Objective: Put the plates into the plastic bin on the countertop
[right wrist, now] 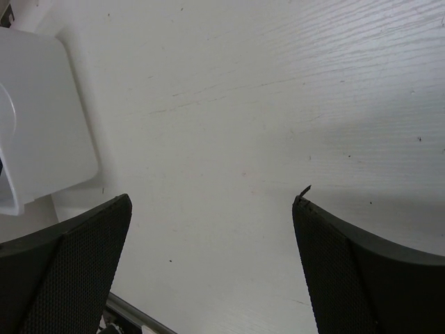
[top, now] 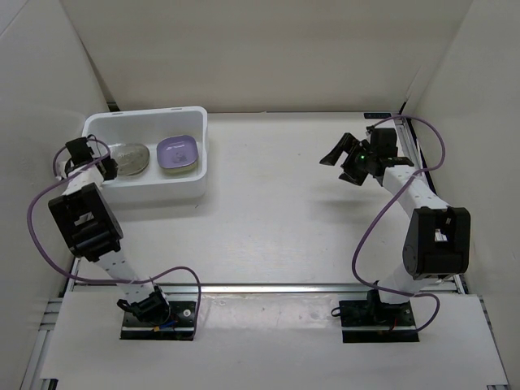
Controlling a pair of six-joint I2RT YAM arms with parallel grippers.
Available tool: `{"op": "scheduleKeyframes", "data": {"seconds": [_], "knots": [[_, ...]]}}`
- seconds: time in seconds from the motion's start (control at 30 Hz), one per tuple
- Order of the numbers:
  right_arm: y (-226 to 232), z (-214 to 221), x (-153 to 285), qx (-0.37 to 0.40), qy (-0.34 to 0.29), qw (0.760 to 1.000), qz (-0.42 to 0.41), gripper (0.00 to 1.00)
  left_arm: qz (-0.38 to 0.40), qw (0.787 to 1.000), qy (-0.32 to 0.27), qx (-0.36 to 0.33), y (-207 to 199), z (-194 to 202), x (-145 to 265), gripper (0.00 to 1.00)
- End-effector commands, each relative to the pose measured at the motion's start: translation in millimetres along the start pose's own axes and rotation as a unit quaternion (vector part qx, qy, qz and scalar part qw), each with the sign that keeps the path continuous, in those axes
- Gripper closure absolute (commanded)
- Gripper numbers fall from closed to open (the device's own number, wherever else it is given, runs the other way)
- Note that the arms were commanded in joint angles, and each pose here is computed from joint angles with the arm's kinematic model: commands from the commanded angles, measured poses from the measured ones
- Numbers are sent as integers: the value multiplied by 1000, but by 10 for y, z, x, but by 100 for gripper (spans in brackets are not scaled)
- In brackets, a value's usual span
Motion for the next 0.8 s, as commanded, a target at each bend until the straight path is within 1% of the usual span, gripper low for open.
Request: {"op": "scheduleKeyframes", "data": {"seconds": [0.0, 0.03, 0.13, 0.17, 0.23, 0.27, 0.3, 0.33, 0.37, 0.47, 0.6, 0.67, 0.77], "knots": [[42, -66, 87, -1, -20, 1000, 5, 1, -9, 999, -15, 41, -107, -100, 52, 90], [50, -68, 95, -2, -21, 1000, 4, 1, -11, 999, -14, 41, -102, -98, 34, 90], [52, -68, 103, -4, -22, 1000, 5, 1, -21, 999, -12, 45, -106, -106, -3, 72], [51, -69, 103, -4, -23, 1000, 5, 1, -24, 999, -12, 46, -116, -115, -1, 61], [39, -57, 103, -5, -20, 1000, 8, 1, -23, 999, -14, 45, -154, -137, 41, 44], [49, -57, 123, -5, -21, 1000, 8, 1, -23, 999, -15, 46, -156, -140, 49, 30], [36, -46, 118, -7, -20, 1000, 9, 1, -16, 999, -18, 46, -195, -159, 103, 22], [33, -32, 129, -6, -19, 1000, 8, 1, -10, 999, -25, 47, -229, -200, 160, 18], [41, -26, 155, -6, -22, 1000, 7, 1, -2, 999, -29, 46, -269, -220, 222, 1], [31, -5, 179, -4, -23, 1000, 7, 1, 5, 999, -33, 41, -341, -246, 358, 1], [80, -1, 286, 10, -32, 999, 1, 1, 40, 997, -53, 27, -527, -346, 733, 1], [92, -7, 326, 16, -35, 999, 3, 1, 62, 996, -58, 11, -628, -357, 895, 1], [113, -2, 386, 29, -37, 999, 2, 1, 101, 992, -63, -44, -842, -308, 1190, 1]]}}
Point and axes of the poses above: each gripper's point midway between its finger pads, its own x axis back along the fingers, its own y axis along the line the jaws close on, z = x × y, the point moved 5 cm from there along x, back along the fingers, and after that the axes turned 9 degrees about -x, right-handed, at the moved point
